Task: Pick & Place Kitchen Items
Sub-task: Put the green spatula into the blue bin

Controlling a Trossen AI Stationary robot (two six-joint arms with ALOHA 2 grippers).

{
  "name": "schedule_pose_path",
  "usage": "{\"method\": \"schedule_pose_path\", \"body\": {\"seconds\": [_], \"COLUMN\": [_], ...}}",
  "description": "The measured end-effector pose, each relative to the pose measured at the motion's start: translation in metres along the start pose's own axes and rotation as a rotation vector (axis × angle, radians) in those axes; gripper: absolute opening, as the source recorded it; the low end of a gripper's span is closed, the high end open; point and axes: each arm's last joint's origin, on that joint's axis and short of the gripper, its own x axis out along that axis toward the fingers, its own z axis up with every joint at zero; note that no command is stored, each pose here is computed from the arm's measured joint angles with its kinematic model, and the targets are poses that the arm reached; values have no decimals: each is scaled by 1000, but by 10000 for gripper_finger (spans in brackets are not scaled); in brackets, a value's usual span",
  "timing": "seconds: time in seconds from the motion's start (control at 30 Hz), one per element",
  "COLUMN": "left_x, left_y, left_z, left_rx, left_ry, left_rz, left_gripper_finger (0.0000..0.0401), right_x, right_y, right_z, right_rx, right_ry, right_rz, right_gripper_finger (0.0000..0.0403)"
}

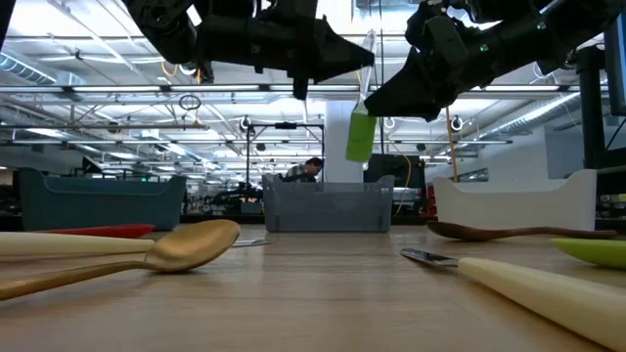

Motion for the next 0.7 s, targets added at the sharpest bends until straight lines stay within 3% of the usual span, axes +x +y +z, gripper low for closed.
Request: {"method": "schedule_pose_path", "body": {"seconds": [0.23, 0.47, 0.7], "left_x": [-20, -70, -123], "left_y": [-3, -8, 0], "left_z": [9, 31, 35], "left_rx": [-52, -55, -80], "left_ry": [189, 415, 665], "left_rz": [20, 237, 439], "left_gripper_finger": [6, 7, 8], "right_x": [0, -2, -2], "right_y": [0, -3, -3], "right_z": [-4, -15, -17], "right_rx": [17, 17, 46], "right_ry": [37, 69, 63], "right_rz": [-5, -10, -10], "right_gripper_finger": [174, 168, 165]}}
